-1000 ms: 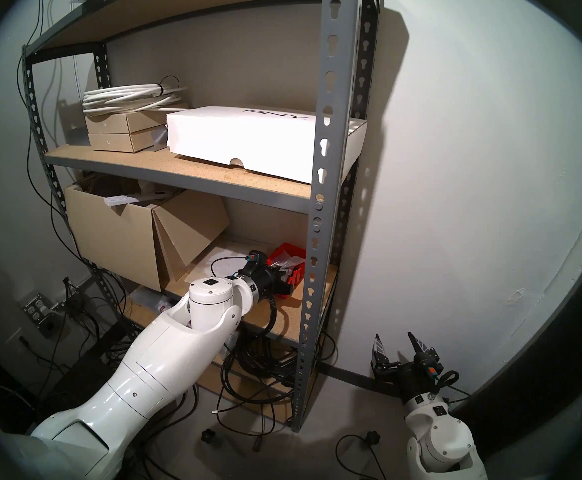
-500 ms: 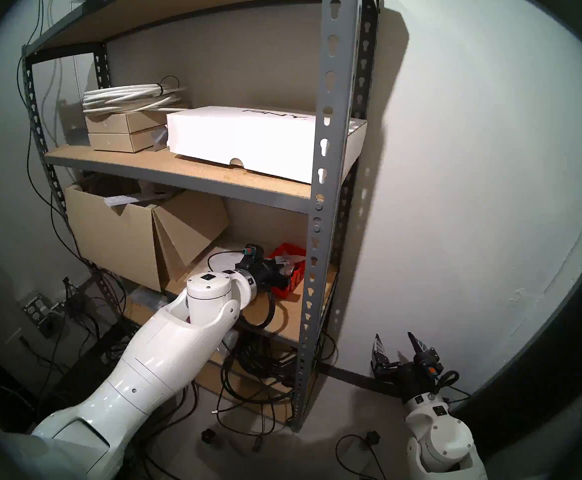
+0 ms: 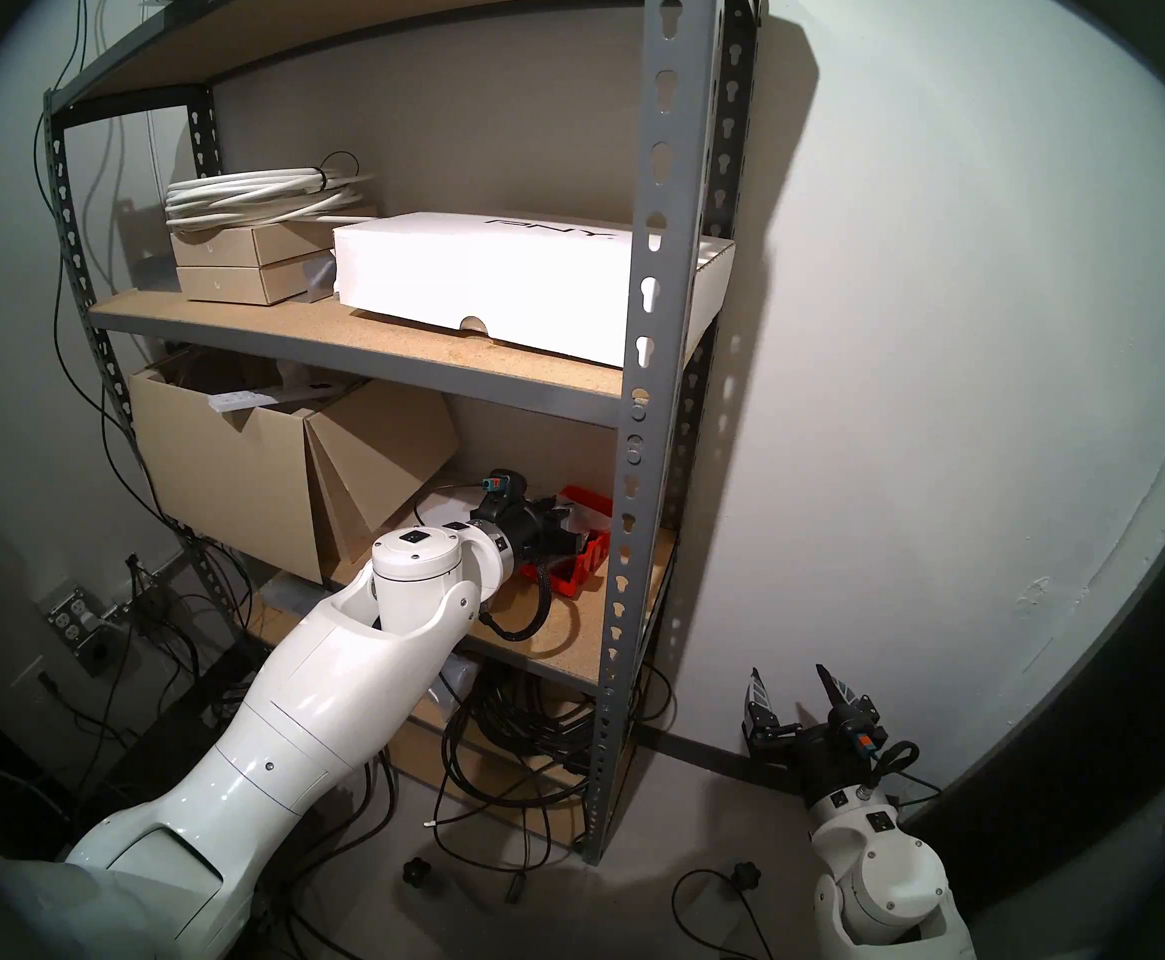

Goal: Organize the rack shelf by putting things into a case

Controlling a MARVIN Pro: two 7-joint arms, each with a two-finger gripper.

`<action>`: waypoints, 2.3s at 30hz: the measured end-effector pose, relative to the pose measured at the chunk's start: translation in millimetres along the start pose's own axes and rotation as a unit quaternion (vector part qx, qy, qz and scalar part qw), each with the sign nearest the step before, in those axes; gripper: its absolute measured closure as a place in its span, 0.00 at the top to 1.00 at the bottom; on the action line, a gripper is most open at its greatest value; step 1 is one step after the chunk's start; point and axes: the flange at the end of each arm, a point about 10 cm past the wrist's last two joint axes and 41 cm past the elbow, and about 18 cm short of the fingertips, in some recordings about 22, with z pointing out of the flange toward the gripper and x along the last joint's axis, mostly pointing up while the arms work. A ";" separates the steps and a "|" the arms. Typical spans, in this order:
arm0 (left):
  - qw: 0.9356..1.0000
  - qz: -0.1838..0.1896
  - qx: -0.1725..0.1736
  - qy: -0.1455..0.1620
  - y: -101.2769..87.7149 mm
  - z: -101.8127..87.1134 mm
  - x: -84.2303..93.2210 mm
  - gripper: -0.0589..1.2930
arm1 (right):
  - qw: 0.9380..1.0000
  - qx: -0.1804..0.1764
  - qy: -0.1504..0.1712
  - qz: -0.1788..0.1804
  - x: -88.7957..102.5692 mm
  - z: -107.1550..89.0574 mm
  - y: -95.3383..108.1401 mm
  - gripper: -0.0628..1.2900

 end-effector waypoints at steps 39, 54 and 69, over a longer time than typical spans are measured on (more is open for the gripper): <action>1.000 -0.005 0.004 0.013 -20.6 -34.5 5.8 0.41 | 1.000 0.000 0.000 0.000 0.0 0.0 0.0 0.97; 1.000 -0.028 0.004 0.000 -10.5 -77.1 -37.0 0.40 | 1.000 0.000 0.000 0.000 0.0 0.0 0.0 0.97; 1.000 -0.021 -0.001 -0.010 -0.7 -91.9 -82.2 0.51 | 1.000 0.000 0.000 0.000 0.0 0.0 0.0 0.97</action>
